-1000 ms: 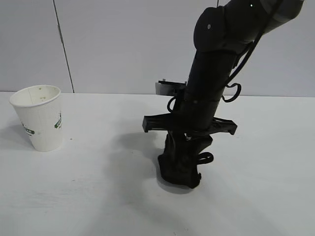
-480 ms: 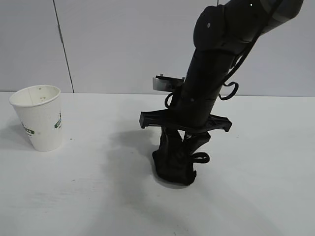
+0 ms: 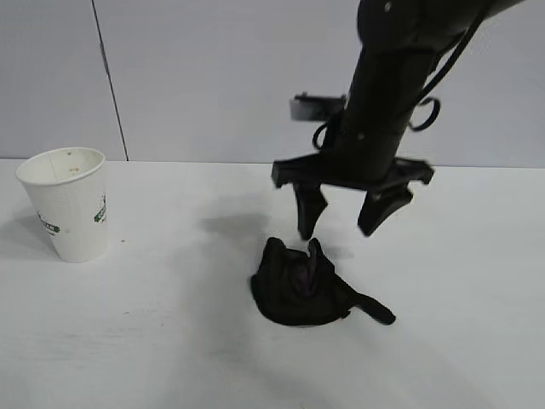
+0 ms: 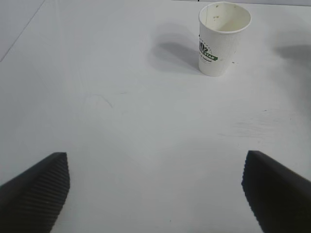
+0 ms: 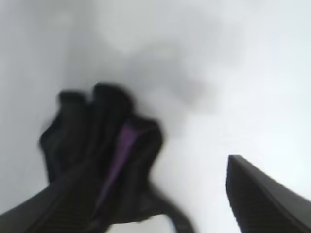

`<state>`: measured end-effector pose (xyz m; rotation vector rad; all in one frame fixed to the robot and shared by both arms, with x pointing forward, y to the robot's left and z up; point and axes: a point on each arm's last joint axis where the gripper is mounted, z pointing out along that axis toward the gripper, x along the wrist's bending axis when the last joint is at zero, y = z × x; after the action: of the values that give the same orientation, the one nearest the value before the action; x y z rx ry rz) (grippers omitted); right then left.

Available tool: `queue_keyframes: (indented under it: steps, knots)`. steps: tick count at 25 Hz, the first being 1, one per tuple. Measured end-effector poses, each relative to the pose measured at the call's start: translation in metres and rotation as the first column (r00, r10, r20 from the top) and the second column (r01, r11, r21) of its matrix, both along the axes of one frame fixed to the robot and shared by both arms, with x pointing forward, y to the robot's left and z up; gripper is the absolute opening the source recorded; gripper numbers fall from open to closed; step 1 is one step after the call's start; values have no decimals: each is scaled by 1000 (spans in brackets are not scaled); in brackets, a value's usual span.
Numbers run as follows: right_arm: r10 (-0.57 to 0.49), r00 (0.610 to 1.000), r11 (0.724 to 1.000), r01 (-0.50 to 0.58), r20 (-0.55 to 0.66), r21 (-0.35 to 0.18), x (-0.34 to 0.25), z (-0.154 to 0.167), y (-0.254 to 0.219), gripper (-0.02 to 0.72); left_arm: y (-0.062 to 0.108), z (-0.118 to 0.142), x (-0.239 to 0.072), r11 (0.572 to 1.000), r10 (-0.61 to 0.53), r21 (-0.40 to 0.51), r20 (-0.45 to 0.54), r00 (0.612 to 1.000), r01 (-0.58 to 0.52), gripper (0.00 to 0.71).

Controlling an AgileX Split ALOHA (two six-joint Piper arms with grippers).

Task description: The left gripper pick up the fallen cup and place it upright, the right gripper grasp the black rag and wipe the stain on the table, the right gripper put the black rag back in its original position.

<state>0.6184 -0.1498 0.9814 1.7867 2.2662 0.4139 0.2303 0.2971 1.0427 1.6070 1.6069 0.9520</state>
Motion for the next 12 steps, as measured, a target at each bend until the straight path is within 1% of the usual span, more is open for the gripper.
queue_keyframes:
  steps: [2, 3, 4, 6, 7, 8, 9, 10, 12]
  knots:
    - [-68, 994, 995, 74, 81, -64, 1, 26, -25, 505, 0, 0, 0, 1000, 0, 0, 0, 1000, 0, 694]
    - [-111, 988, 988, 121, 105, -98, 1, 36, -40, 493, 0, 0, 0, 1000, 0, 0, 0, 1000, 0, 694]
    - [-144, 982, 975, 162, 123, -153, 1, 43, -56, 479, 0, 0, 0, 1000, 0, 0, 0, 1000, 0, 694]
    - [-207, 964, 936, 244, 165, -254, -3, 61, -86, 463, 0, 0, 0, 1000, 0, 0, 0, 1000, 0, 694]
    - [-241, 954, 913, 284, 176, -292, -6, 69, -101, 461, 0, 0, 0, 1000, 0, 0, 0, 1000, 0, 694]
    - [-272, 942, 891, 325, 199, -318, -11, 79, -115, 461, 0, 0, 0, 1000, 0, 0, 0, 1000, 0, 694]
    - [-300, 927, 874, 362, 227, -324, -17, 92, -126, 460, 0, 0, 0, 1000, 0, 0, 0, 1000, 0, 694]
    - [-327, 908, 861, 401, 261, -313, -24, 106, -136, 461, 0, 0, 0, 1000, 0, 0, 0, 1000, 0, 694]
    - [-367, 868, 843, 463, 335, -275, -42, 137, -153, 459, 0, 0, 0, 1000, 0, 0, 0, 1000, 0, 694]
